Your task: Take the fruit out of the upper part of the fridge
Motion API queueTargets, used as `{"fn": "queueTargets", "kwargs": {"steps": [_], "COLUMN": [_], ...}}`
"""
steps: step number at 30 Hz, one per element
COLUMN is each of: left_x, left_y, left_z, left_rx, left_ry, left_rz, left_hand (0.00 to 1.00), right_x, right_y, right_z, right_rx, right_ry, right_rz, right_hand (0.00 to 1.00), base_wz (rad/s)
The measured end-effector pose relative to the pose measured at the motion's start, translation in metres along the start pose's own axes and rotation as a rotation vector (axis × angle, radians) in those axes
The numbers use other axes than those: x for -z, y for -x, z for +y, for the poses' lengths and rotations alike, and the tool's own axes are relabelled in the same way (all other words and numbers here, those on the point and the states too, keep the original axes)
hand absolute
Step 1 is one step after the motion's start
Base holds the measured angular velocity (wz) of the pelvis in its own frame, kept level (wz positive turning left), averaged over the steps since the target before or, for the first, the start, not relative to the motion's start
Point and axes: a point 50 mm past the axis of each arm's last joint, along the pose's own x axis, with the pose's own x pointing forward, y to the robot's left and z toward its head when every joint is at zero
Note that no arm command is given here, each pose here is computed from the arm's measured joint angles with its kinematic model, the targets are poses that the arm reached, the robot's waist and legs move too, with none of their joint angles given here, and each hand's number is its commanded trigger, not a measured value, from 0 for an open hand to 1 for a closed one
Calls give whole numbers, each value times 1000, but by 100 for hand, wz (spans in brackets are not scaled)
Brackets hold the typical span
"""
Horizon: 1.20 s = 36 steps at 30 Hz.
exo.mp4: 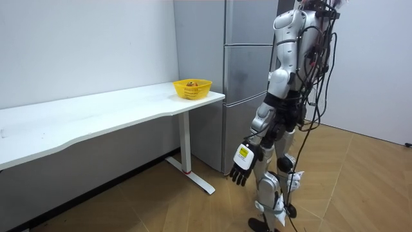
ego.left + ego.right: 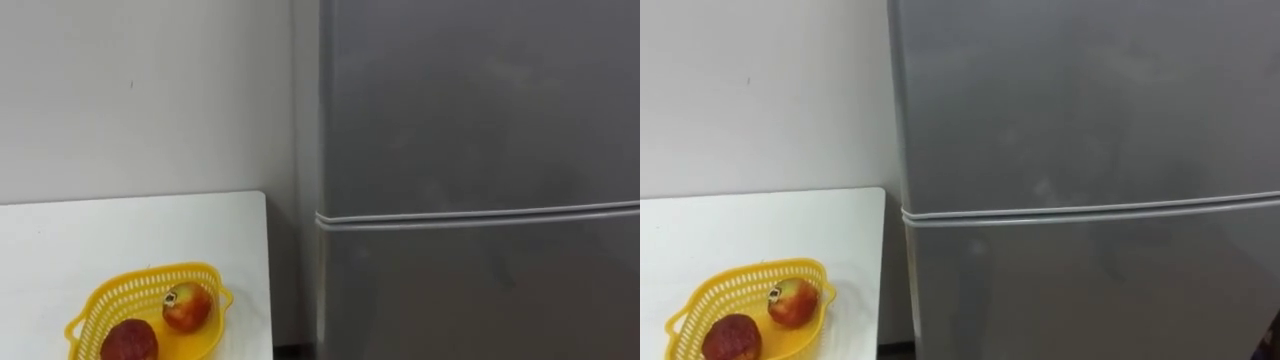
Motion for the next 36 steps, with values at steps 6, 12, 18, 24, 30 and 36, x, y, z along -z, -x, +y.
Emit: {"fn": "queueTargets", "kwargs": {"steps": [6, 12, 18, 24, 30, 36], "left_x": [2, 6, 8, 12, 20, 20], "left_y": [1, 2, 2, 2, 2, 2], "left_z": [-1, -2, -2, -6, -10, -14], "left_rx": [18, 36, 58, 84, 99, 112], "left_ry": [-1, -1, 9, 5, -1, 0], "left_rz": [-3, 13, 36, 64, 113, 137], "left_hand": [0, 0, 0, 0, 0, 0], "right_x": [52, 89, 122, 152, 163, 167], "right_y": [7, 20, 37, 62, 77, 85], "right_z": [-4, -10, -14, -14, -12, -9], "right_rx": [-34, -89, -207, -352, -515, -635], "right_ry": [74, 140, 207, 158, 119, 147], "right_rz": [224, 379, 554, 796, 897, 931], "right_hand": [0, 0, 0, 0, 0, 0], "base_wz": [2, 1, 2, 7, 3, 8]}}
